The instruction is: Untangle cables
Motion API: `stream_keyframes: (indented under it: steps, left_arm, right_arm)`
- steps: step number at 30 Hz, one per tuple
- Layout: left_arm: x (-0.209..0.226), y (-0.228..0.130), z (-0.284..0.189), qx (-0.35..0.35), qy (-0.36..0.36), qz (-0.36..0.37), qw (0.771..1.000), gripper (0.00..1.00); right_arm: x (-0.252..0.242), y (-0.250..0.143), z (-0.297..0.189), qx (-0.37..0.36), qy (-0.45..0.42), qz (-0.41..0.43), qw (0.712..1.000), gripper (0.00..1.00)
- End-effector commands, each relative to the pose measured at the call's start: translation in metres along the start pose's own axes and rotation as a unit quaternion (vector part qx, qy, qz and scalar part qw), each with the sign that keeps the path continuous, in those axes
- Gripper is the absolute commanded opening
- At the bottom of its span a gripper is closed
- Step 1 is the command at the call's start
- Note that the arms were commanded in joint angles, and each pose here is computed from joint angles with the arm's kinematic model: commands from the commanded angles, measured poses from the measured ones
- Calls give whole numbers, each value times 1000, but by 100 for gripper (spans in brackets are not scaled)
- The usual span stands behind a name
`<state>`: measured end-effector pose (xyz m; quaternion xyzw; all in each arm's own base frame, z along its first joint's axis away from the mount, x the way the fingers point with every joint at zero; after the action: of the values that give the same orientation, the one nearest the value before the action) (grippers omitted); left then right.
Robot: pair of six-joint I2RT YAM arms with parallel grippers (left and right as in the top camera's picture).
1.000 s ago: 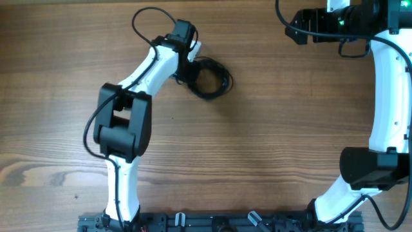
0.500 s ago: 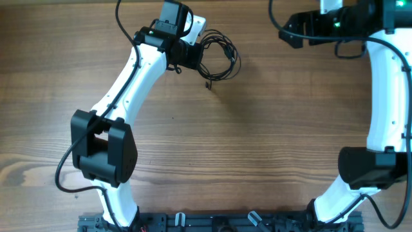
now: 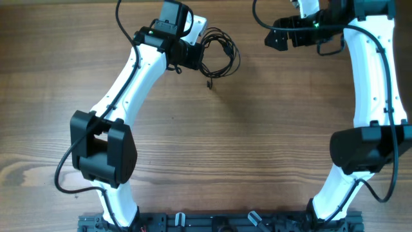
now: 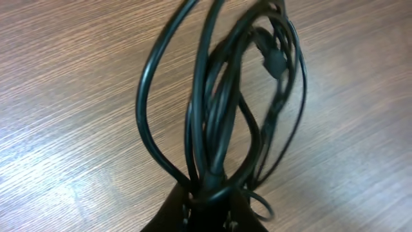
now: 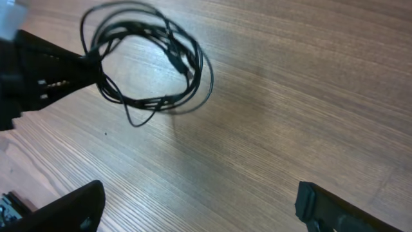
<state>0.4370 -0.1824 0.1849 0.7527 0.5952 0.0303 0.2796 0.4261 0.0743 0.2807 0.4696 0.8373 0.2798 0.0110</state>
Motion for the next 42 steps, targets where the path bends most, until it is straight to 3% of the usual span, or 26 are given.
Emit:
stream_keyframes:
  steps: [1,9,17,25,32,42]
  left_arm:
    - [-22,13,-37,-41,-48,20,998,4]
    - [-33,17,-69,-70,-62,30,995,4]
    - [-46,16,-93,-84,-96,39,991,4]
    - [-56,16,-112,-99,-119,46,987,4]
    - [-67,16,-135,-121,-135,59,982,4]
    - [-76,14,-148,-132,-149,70,978,4]
  right_arm:
    - [5,-1,32,26,30,-5,999,94]
    - [10,2,65,47,39,-24,998,85]
    - [8,8,67,34,34,-36,998,77]
    - [9,11,68,26,37,-45,998,61]
    - [13,13,68,18,55,-52,997,61]
    - [20,20,68,-3,80,-57,995,52]
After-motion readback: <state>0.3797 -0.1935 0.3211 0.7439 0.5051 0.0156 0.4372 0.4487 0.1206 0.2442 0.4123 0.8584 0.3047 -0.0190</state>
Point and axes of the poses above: each gripper's point midway between its finger pads, its own z axis out along the fingers, its own x axis along the line the jaws close on, y = z × x, the point moved 5 cm from there along -z, back along the fingers, and after that the axes turned 12 degrees about -z, right-handed, at the moved point
